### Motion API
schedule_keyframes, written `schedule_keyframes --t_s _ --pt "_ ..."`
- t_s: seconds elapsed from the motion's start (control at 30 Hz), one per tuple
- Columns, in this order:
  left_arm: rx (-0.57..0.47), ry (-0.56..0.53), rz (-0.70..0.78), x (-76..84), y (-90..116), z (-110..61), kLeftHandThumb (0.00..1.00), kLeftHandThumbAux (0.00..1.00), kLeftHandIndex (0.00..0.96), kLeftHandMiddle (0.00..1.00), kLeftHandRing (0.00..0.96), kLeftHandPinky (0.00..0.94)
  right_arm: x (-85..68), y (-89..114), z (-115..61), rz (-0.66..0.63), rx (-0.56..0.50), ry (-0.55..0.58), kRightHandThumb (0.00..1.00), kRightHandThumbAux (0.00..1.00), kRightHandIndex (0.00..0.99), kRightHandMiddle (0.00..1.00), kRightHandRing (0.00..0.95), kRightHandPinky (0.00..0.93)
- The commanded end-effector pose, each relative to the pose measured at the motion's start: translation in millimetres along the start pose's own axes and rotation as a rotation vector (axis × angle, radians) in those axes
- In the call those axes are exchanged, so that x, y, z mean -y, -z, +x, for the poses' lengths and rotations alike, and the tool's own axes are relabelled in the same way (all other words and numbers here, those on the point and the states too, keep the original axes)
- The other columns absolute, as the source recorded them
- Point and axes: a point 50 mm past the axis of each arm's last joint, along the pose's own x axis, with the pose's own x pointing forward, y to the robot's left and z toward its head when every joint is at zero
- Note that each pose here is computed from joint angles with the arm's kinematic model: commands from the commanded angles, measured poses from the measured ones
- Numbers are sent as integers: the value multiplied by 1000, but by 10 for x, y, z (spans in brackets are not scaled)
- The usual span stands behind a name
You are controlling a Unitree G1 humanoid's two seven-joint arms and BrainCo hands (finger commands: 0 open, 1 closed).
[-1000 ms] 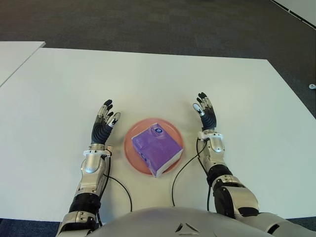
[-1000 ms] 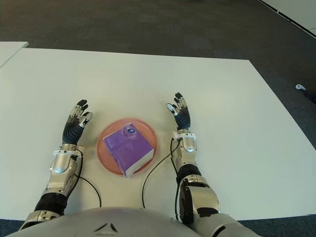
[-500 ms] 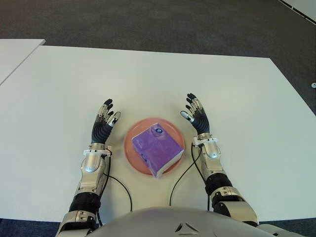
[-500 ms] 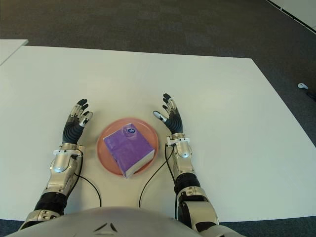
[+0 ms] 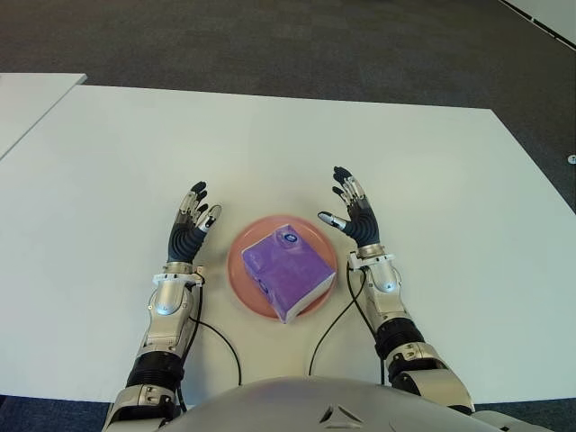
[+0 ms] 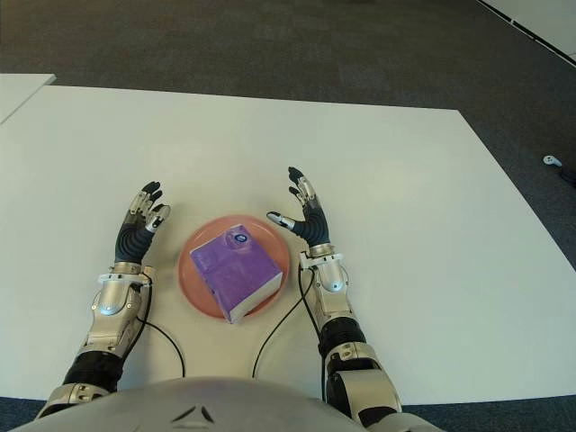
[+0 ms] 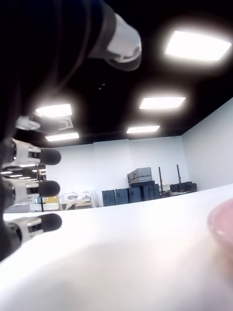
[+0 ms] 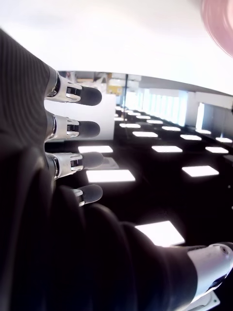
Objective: Put the tissue paper into the plate.
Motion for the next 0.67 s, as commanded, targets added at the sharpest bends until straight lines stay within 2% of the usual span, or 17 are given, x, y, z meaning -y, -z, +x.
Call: schedule_keyframes --t_s 0.03,0.27,0.43,0.53,0.67 --pt "-58 25 1 5 91 -94 0 465 0 0 0 0 -69 457 -863 -7 -320 -25 0 742 0 0 0 0" --pt "-64 23 7 -6 93 -89 0 458 0 0 0 0 -60 459 -885 -13 -321 9 0 753 0 0 0 0" --pt "-61 20 6 -12 90 -90 0 464 0 0 0 0 -51 419 -919 -40 -286 95 0 766 0 0 0 0" --pt "-59 24 4 -15 89 -91 0 465 0 0 0 0 -50 423 -932 -51 -299 123 0 771 0 0 0 0" --pt "-57 27 7 -27 84 -93 0 464 0 0 0 0 -71 372 -886 -37 -257 194 0 797 0 0 0 0"
